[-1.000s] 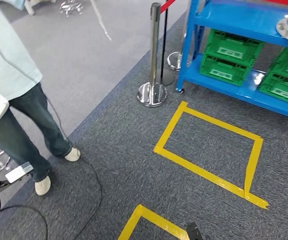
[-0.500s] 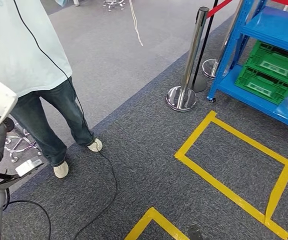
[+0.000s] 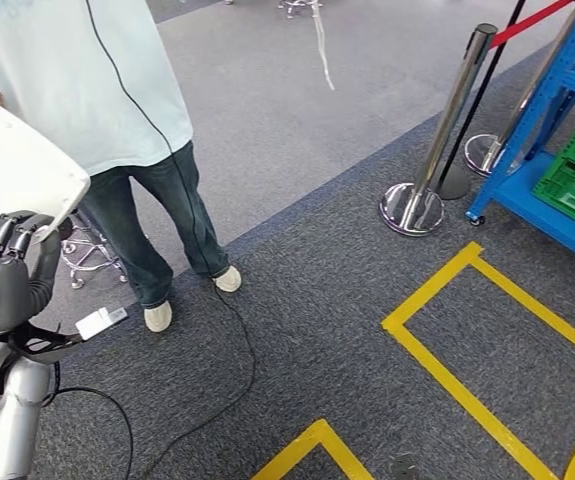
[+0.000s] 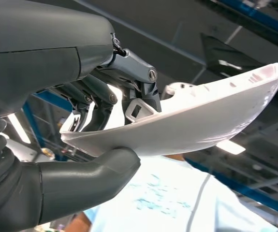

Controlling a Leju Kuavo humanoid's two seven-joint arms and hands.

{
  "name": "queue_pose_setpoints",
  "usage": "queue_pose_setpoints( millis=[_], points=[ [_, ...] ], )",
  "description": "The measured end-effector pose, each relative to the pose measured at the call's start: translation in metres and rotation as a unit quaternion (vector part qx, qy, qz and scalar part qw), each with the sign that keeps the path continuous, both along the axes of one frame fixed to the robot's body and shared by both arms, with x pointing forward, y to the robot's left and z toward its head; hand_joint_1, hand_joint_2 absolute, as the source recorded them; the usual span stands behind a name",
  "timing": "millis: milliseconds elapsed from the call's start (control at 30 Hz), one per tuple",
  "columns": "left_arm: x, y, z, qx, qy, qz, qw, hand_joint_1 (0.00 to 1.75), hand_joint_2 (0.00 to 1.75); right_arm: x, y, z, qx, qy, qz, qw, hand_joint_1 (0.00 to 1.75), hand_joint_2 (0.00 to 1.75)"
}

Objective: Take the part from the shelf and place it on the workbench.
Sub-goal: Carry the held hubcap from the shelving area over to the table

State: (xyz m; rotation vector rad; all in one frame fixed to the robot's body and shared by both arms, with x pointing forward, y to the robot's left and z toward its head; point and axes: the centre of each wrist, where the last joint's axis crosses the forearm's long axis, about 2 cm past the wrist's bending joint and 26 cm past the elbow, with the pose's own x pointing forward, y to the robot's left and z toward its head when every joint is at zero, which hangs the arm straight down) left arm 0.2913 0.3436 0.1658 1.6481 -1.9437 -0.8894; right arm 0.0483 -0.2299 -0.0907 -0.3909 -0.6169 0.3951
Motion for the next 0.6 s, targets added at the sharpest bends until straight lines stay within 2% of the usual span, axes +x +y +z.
queue_pose_setpoints(
  millis=[600],
  points=[
    [0.006,-0.012,0.000,-0.001,0.003,-0.017,1.000,1.75,1.75,-0.003,-0.010,-0.002,-0.010,0.003,-0.005,1.000,0.00,0.00]
  ],
)
